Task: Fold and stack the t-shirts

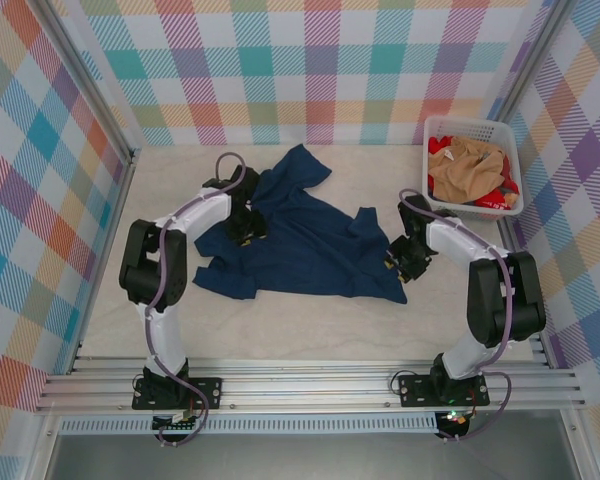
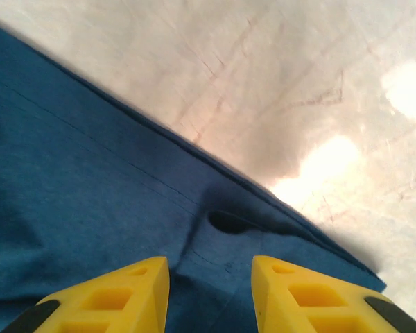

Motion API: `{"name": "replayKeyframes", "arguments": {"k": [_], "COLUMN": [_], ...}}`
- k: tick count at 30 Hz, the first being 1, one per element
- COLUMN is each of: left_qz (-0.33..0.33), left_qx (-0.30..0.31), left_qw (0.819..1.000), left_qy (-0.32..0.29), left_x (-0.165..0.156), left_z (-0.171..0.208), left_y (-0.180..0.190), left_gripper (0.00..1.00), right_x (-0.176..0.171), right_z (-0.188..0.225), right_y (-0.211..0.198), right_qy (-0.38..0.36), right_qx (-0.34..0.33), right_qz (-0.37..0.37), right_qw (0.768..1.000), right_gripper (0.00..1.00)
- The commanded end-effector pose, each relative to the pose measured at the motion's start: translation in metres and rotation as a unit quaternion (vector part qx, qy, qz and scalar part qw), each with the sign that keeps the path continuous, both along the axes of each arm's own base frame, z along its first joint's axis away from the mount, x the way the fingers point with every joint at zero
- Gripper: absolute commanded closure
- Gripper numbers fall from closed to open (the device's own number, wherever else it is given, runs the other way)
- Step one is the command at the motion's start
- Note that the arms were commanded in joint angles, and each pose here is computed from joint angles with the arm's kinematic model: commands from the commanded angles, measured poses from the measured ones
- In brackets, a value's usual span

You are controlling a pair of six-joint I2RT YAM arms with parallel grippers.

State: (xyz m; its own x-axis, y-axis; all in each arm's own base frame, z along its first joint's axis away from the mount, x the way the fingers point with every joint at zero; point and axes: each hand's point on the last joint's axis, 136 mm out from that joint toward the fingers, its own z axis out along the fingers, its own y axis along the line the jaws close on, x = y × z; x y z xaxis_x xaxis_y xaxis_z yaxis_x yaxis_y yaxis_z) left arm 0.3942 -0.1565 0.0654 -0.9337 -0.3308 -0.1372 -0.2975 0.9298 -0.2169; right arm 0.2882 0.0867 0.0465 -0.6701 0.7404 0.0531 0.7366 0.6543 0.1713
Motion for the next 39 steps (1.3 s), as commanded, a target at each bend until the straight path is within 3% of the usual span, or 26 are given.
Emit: {"name": "replayKeyframes", "arguments": {"k": [1,6,15,25,28,39], "left_qz": [-0.012,-0.015,-0.013,-0.011,-0.01,0.001], "left_qx": [-0.005,-0.003,-0.004,0.0,0.0,0.004], "left_qw": [1.0,1.0,0.999,0.999,0.999,1.0], "left_qy": [-0.024,-0.023,-0.029,-0.034,-0.034,-0.025], "left_x": [-0.006,-0.013,-0.017,-0.023,-0.023,-0.029], "left_z": [0.022,0.024,0.034,0.042,0.042,0.037], "left_y": [0.003,0.006,0.008,0.012,0.013,0.016], "left_gripper": [0.61,0.61,0.62,0.62,0.62,0.63], "right_x": [-0.015,-0.022,-0.022,-0.014,-0.013,-0.018], "right_z": [-0.008,-0.018,-0.028,-0.032,-0.023,0.036], "right_y": [0.002,-0.003,-0.006,-0.006,-0.007,-0.012], "right_qy": [0.034,0.044,0.046,0.041,0.032,-0.016], "right_qx": [0.009,0.01,0.007,0.005,0.002,-0.001], "right_qz": [-0.039,-0.05,-0.049,-0.041,-0.04,-0.029], "right_qw": [0.999,0.998,0.998,0.998,0.999,0.999], "right_gripper": [0.64,0.7,0.71,0.89,0.97,0.98]}}
